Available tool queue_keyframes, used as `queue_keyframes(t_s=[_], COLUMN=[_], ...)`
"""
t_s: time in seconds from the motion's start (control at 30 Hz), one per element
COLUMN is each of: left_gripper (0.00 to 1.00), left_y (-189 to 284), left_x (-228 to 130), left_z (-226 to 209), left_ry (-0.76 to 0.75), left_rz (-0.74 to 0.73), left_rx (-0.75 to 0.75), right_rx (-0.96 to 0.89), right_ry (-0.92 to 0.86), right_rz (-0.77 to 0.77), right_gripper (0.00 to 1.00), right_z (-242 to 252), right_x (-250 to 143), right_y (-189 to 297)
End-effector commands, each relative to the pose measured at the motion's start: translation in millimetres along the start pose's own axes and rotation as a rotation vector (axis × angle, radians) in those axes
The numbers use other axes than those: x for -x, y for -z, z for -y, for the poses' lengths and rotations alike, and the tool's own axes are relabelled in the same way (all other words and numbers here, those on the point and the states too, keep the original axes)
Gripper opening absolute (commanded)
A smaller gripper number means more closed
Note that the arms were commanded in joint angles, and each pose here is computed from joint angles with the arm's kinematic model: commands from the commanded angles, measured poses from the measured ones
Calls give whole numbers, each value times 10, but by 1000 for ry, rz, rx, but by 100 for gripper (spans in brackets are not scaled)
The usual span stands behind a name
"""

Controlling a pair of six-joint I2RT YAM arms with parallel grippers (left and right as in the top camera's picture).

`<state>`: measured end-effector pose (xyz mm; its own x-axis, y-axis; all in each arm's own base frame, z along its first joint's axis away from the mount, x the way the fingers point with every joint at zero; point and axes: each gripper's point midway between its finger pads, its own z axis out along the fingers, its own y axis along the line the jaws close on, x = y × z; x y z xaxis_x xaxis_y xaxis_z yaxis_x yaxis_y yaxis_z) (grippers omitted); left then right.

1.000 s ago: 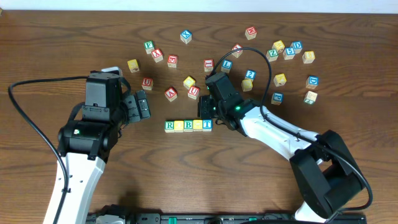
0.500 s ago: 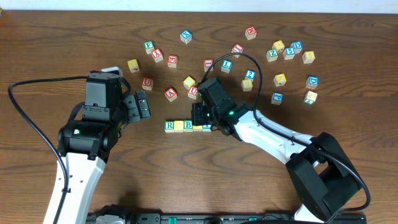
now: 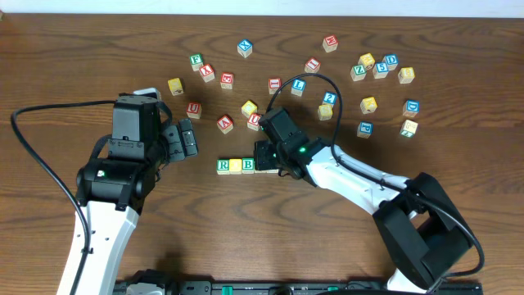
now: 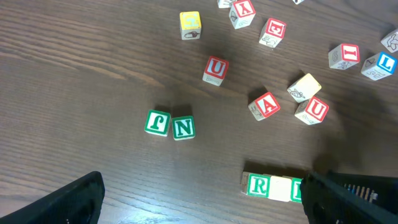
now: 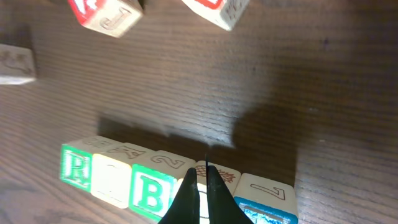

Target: Spell out ROBOT

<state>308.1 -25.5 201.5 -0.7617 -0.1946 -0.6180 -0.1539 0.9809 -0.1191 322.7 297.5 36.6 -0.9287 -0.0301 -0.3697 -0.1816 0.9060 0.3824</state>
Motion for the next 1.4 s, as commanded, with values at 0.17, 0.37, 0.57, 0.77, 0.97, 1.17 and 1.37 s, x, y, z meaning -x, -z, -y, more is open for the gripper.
queue_keyframes(t_s=[0.17,0.37,0.57,0.77,0.97,1.17,1.37], left_gripper=[98,98,98,98,98,98,98], left_y=[40,40,40,40,40,40,40], left_x=[73,72,72,72,72,72,72], left_z=[-5,-5,-5,-5,-5,-5,-5], left_ry=[-3,-3,-2,-3,-3,-3,-3], left_rz=[19,19,19,19,19,19,19], left_rx=[1,0,0,0,0,0,0], right_rx=[-15,-13,-9,-10,-46,-96,-166], right_ry=[0,0,3,3,-2,-43,-144], right_rz=[-10,-13,-12,-10,34,78,43], right_gripper=[1,1,1,1,1,1,1], right_z=[9,-13,-38,-36,40,262,556], right_x=[-36,-52,-62,-59,43,209,178], right_y=[-56,-58,-60,-60,-55,-25,15])
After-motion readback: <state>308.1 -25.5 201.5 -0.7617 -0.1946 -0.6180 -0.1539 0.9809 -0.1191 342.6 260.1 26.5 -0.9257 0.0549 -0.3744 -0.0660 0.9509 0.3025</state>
